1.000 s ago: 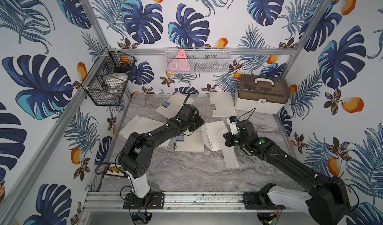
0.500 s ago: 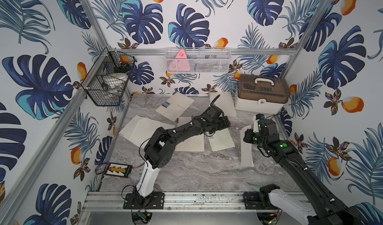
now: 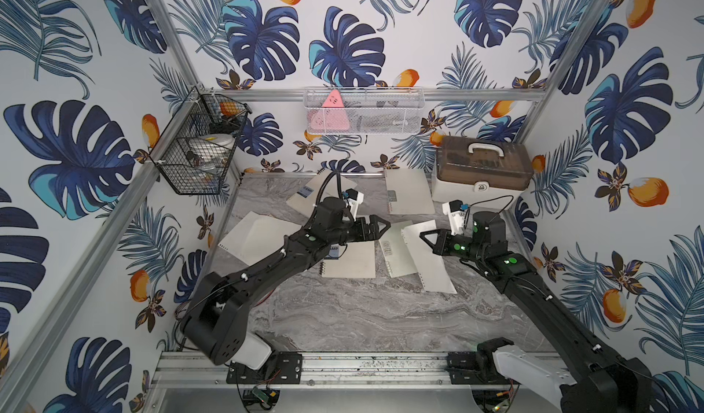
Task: Tear off pages from different notebooks
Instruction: Close the notebook at the center of the board, then place the paper on the paper.
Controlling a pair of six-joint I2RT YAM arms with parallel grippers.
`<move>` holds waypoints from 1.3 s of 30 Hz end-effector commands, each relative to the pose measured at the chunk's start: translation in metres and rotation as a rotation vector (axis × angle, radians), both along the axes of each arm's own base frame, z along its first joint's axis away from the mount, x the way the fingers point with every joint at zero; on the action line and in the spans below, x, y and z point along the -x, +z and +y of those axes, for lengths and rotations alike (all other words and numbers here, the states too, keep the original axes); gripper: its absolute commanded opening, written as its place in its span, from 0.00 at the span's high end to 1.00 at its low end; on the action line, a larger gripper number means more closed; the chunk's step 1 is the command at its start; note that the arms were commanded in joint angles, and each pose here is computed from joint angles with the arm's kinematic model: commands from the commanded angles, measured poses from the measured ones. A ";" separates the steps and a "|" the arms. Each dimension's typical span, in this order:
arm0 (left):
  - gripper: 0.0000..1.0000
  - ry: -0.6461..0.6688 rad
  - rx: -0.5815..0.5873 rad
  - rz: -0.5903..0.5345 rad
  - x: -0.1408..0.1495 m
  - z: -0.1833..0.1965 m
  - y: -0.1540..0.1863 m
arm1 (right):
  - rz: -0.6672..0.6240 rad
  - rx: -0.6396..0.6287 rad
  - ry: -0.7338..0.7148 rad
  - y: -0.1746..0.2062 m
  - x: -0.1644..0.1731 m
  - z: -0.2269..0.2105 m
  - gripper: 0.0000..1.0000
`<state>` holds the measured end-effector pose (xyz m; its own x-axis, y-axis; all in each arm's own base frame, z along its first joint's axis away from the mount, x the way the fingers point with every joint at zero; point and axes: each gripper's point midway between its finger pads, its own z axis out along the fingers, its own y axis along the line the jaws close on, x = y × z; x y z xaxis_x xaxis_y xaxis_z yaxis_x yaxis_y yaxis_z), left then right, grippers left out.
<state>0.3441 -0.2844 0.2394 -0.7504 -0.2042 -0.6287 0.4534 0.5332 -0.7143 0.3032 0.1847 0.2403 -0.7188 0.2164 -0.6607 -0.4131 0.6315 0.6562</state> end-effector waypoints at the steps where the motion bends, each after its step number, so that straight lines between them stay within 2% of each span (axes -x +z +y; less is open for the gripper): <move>1: 0.01 -0.176 0.065 -0.178 0.029 -0.002 0.025 | -0.146 -0.274 0.247 0.065 0.012 0.035 1.00; 6: 0.05 -0.212 0.115 -0.155 0.035 0.001 0.020 | -0.161 -0.391 0.315 0.083 0.010 0.044 1.00; 10: 0.14 -0.251 0.180 -0.147 0.032 -0.008 0.023 | -0.155 -0.410 0.331 0.082 0.009 0.048 1.00; 13: 0.33 -0.282 0.250 -0.141 0.032 -0.014 0.029 | -0.148 -0.403 0.331 0.078 0.007 0.049 1.00; 14: 0.34 -0.292 0.259 -0.129 0.031 -0.016 0.027 | -0.152 -0.404 0.339 0.079 0.008 0.051 1.00; 15: 0.40 -0.297 0.256 -0.114 0.030 -0.017 0.024 | -0.155 -0.405 0.338 0.079 0.007 0.052 1.00; 18: 0.78 -0.265 0.226 -0.074 0.025 -0.014 0.013 | -0.122 -0.363 0.295 0.068 -0.002 0.051 1.00; 19: 0.88 -0.229 0.207 -0.060 0.021 -0.008 0.008 | -0.098 -0.323 0.260 0.059 -0.008 0.050 1.00; 21: 1.00 -0.140 0.153 -0.033 0.012 0.006 0.000 | -0.057 -0.220 0.188 0.040 -0.017 0.046 0.90; 23: 1.00 -0.019 0.070 0.030 -0.001 0.026 -0.015 | -0.025 -0.119 0.121 0.025 -0.025 0.043 0.78; 24: 1.00 0.045 0.034 0.066 -0.009 0.040 -0.023 | -0.008 -0.082 0.101 0.018 -0.028 0.042 0.68; 25: 1.00 0.113 0.019 0.103 -0.018 0.057 -0.028 | 0.011 -0.051 0.086 0.010 -0.030 0.041 0.56; 27: 1.00 0.230 0.040 0.160 -0.034 0.094 -0.035 | 0.063 0.030 0.052 -0.012 -0.032 0.038 0.42; 30: 1.00 0.460 0.038 0.252 -0.053 0.169 -0.050 | 0.132 0.235 0.008 -0.059 -0.031 0.038 0.39; 34: 1.00 0.846 -0.059 0.428 -0.058 0.291 -0.090 | 0.214 0.602 0.017 -0.126 -0.014 0.055 0.40; 37: 1.00 0.999 -0.034 0.454 -0.054 0.348 -0.106 | 0.255 0.740 0.006 -0.157 -0.017 0.058 0.42; 39: 1.00 1.077 -0.083 0.470 -0.051 0.374 -0.114 | 0.272 0.787 0.024 -0.172 -0.017 0.066 0.44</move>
<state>0.4051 0.0608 0.1405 -0.4296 -0.8254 -0.3663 -0.4539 0.5480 -0.7026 0.3207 0.2731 0.0910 -0.8663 -0.1856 -0.4638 -0.3469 0.8915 0.2912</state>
